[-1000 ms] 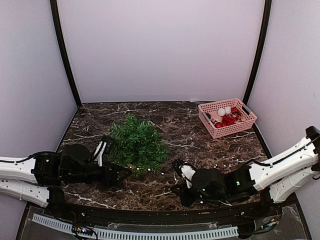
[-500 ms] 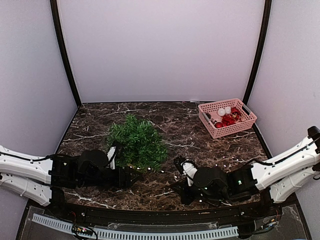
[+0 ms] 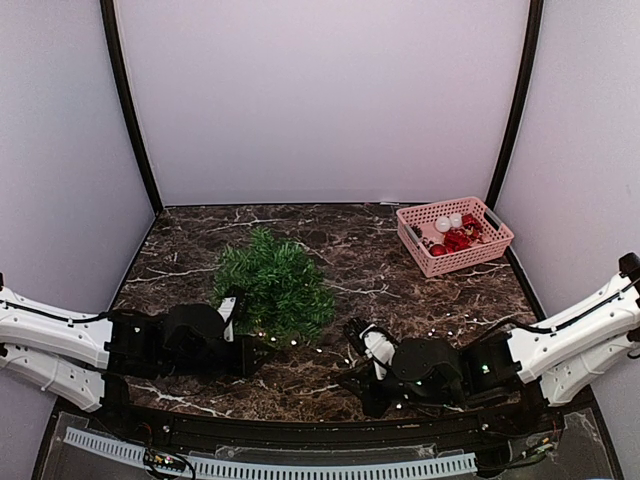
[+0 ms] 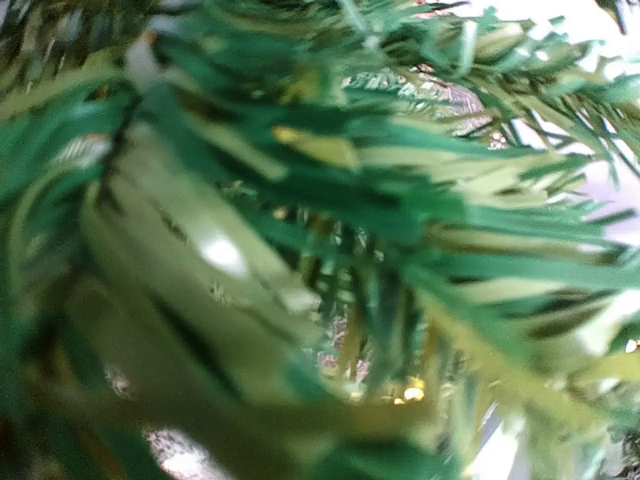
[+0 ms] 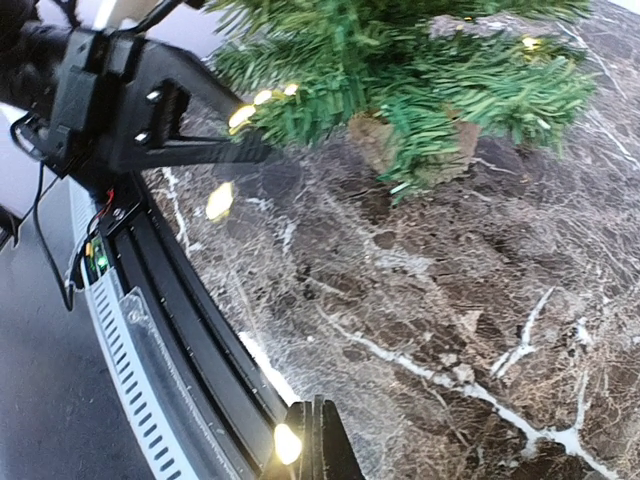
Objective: Decorate the small christmas tree
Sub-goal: Wrap the side of the string light in the gap of the branches.
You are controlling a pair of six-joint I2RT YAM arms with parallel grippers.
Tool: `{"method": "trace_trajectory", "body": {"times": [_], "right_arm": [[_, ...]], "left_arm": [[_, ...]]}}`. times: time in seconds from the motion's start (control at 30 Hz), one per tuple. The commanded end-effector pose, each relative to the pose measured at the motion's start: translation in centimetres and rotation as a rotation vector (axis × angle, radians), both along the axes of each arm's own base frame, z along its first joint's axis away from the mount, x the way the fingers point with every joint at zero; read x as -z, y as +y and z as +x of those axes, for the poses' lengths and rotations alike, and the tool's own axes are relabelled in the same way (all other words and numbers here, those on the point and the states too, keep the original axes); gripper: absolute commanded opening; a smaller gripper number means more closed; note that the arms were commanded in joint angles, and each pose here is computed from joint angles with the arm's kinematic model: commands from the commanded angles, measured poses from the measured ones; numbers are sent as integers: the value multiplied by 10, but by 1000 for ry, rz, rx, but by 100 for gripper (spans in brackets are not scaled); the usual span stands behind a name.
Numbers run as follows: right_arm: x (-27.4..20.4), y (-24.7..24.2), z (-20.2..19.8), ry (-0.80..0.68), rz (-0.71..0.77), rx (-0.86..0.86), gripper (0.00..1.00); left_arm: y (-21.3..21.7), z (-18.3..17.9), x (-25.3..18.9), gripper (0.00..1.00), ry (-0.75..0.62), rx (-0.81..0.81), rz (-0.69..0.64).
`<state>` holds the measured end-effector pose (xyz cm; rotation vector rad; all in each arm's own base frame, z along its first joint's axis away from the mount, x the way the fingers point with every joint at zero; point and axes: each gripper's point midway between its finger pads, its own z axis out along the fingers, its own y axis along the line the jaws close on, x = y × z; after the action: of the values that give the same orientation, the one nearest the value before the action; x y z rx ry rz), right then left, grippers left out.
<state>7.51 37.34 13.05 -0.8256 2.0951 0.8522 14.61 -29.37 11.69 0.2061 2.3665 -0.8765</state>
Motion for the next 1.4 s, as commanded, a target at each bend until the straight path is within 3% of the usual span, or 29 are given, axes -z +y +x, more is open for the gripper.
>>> {"method": "trace_trajectory", "body": {"times": [0.0, 0.13, 0.33, 0.87, 1.1, 1.37], "right_arm": [[-24, 15, -17, -21, 57, -73, 0], [-13, 19, -33, -12, 12, -126, 0], [23, 16, -45, 33, -77, -144, 0], [90, -13, -4, 97, -258, 96, 0], [88, -43, 23, 88, -295, 214, 0], [82, -60, 26, 90, -301, 236, 0]], "left_arm": [[1, 0, -1, 10, -8, -1, 12], [1, 1, -2, 0, -11, -3, 16], [3, 1, -1, 0, -10, -5, 26], [20, 3, -6, 0, -32, -34, 60], [32, 3, -3, 0, -36, -48, 103], [39, 5, -3, 0, -40, -53, 109]]}}
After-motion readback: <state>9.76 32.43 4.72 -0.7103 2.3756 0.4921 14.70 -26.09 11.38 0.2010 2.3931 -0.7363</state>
